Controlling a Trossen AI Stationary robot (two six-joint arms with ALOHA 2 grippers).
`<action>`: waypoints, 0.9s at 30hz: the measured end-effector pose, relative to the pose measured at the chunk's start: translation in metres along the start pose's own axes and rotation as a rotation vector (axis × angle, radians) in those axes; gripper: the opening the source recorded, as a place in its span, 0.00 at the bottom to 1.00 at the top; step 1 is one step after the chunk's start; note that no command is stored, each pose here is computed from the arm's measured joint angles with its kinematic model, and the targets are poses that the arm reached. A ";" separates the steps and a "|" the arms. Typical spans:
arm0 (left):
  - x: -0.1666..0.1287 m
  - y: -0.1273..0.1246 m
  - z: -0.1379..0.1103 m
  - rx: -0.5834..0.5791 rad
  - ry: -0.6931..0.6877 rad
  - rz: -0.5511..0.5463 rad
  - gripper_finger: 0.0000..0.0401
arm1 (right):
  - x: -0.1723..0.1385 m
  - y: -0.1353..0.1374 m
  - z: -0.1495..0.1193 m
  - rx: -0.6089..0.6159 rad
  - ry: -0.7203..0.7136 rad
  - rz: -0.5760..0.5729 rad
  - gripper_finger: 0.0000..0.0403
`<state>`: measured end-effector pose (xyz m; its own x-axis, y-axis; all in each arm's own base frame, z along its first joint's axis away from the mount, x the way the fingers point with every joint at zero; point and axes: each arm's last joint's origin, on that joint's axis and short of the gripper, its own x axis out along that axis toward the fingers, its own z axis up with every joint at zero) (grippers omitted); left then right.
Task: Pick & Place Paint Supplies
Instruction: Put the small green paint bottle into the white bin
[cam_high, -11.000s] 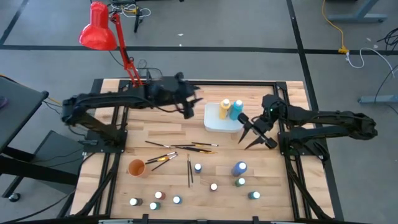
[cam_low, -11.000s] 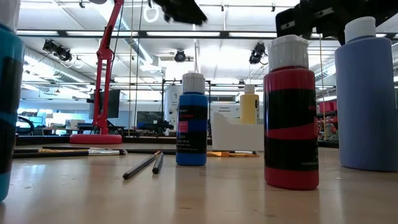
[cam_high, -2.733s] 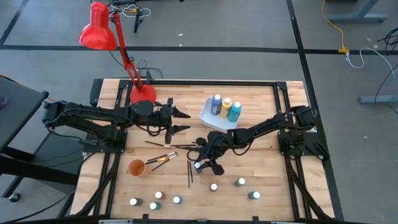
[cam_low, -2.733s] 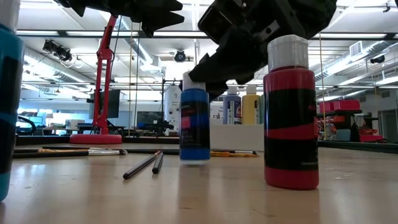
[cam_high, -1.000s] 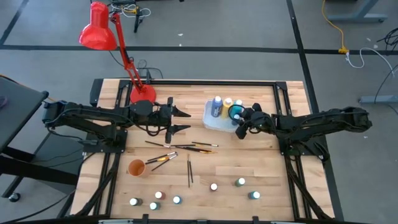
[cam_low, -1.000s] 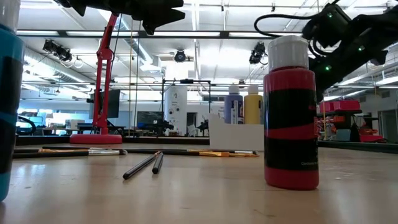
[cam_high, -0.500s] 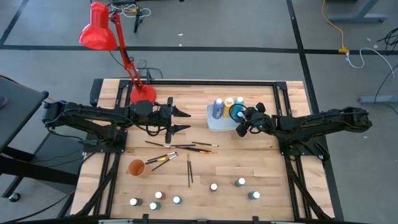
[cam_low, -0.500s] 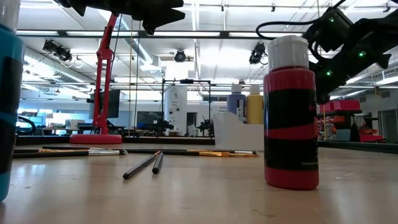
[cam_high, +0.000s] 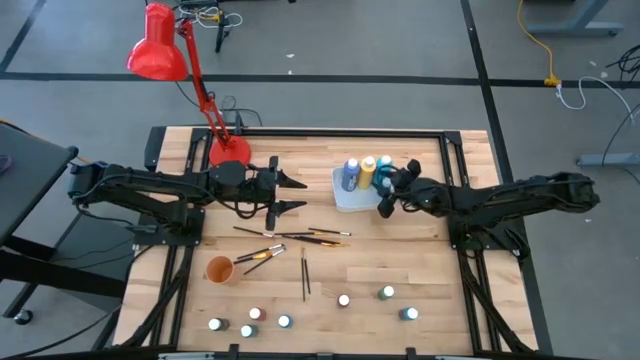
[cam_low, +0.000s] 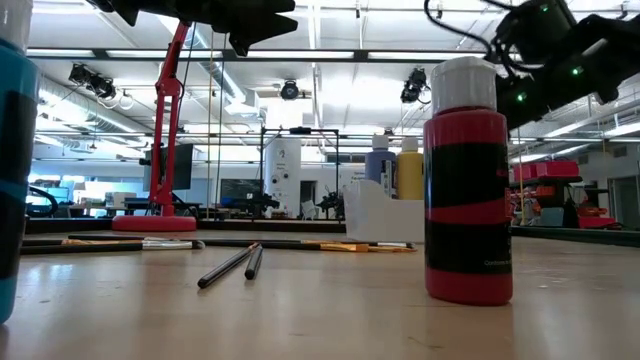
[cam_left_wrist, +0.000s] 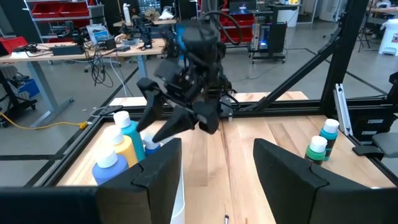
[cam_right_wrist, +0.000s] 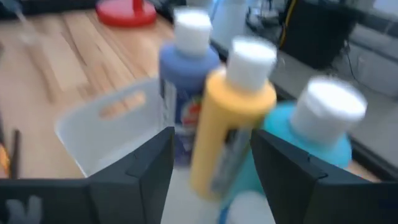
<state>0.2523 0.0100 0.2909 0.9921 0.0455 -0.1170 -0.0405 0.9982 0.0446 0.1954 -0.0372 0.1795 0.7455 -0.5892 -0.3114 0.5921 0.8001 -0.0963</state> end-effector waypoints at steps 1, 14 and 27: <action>0.000 0.000 0.000 0.000 0.000 0.000 0.52 | -0.001 0.001 0.003 0.005 -0.022 0.013 0.53; 0.000 0.000 0.000 0.001 -0.002 0.000 0.52 | -0.026 0.039 0.021 -0.050 -0.216 0.850 0.50; 0.000 0.000 0.001 -0.006 -0.007 0.000 0.52 | -0.042 0.067 0.016 -0.162 -0.289 1.216 0.59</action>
<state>0.2523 0.0100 0.2916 0.9929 0.0455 -0.1102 -0.0415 0.9984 0.0385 0.2082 0.0393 0.2010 0.8330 0.5495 -0.0640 -0.5514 0.8341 -0.0147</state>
